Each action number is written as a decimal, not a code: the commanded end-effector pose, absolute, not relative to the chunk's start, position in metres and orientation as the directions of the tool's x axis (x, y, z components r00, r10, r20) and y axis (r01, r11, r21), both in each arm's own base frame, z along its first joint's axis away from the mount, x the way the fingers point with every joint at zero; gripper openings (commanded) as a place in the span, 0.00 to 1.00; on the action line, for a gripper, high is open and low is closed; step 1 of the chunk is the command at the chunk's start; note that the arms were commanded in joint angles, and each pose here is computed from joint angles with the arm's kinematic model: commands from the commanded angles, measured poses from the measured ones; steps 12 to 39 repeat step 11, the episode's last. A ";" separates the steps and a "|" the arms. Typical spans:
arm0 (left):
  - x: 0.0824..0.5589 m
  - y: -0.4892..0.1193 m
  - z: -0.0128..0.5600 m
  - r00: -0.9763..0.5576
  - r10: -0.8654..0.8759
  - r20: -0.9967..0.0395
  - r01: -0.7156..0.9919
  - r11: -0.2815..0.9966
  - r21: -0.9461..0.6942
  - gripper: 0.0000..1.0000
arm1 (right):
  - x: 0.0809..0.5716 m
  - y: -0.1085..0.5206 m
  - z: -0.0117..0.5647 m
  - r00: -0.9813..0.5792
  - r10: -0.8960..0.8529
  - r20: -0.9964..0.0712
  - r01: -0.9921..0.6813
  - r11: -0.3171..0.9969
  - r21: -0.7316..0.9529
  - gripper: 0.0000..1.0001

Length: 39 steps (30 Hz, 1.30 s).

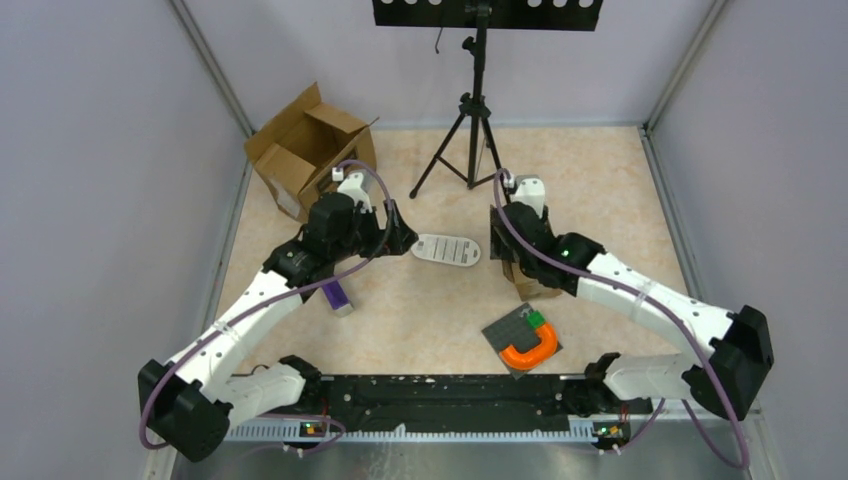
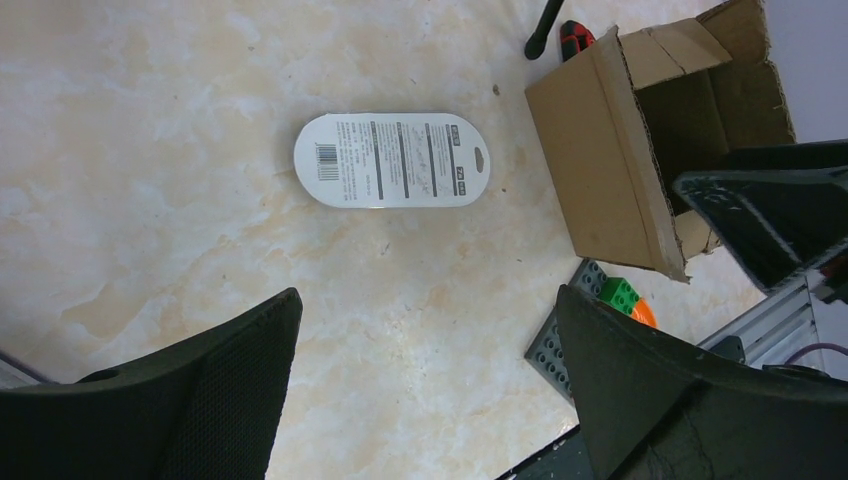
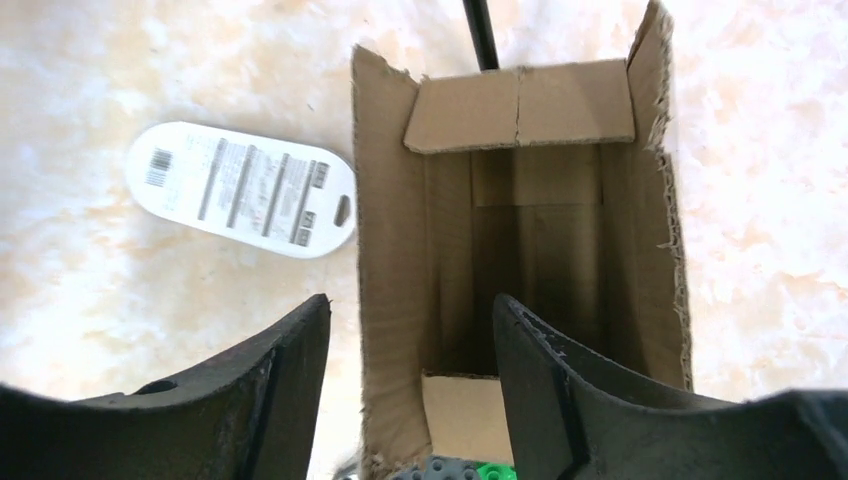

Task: Unpack the express box
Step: Place the express box at the center of the board, then reset both arms

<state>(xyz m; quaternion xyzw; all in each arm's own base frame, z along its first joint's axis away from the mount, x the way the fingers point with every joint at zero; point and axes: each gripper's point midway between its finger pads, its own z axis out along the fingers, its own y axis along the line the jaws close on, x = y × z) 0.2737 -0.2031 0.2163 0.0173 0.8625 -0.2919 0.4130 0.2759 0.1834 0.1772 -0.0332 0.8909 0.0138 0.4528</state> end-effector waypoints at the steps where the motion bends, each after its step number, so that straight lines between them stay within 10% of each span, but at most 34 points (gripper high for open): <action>1: 0.279 -0.211 0.235 -0.617 -0.209 -0.759 0.332 0.805 -0.492 0.98 | 0.277 0.195 0.245 -0.489 0.084 -0.868 -0.101 0.983 0.152 0.65; 39: 0.281 -0.212 0.251 -0.584 -0.220 -0.781 0.357 0.794 -0.491 0.99 | 0.266 0.187 0.302 -0.395 0.167 -0.903 -0.153 0.958 0.244 0.76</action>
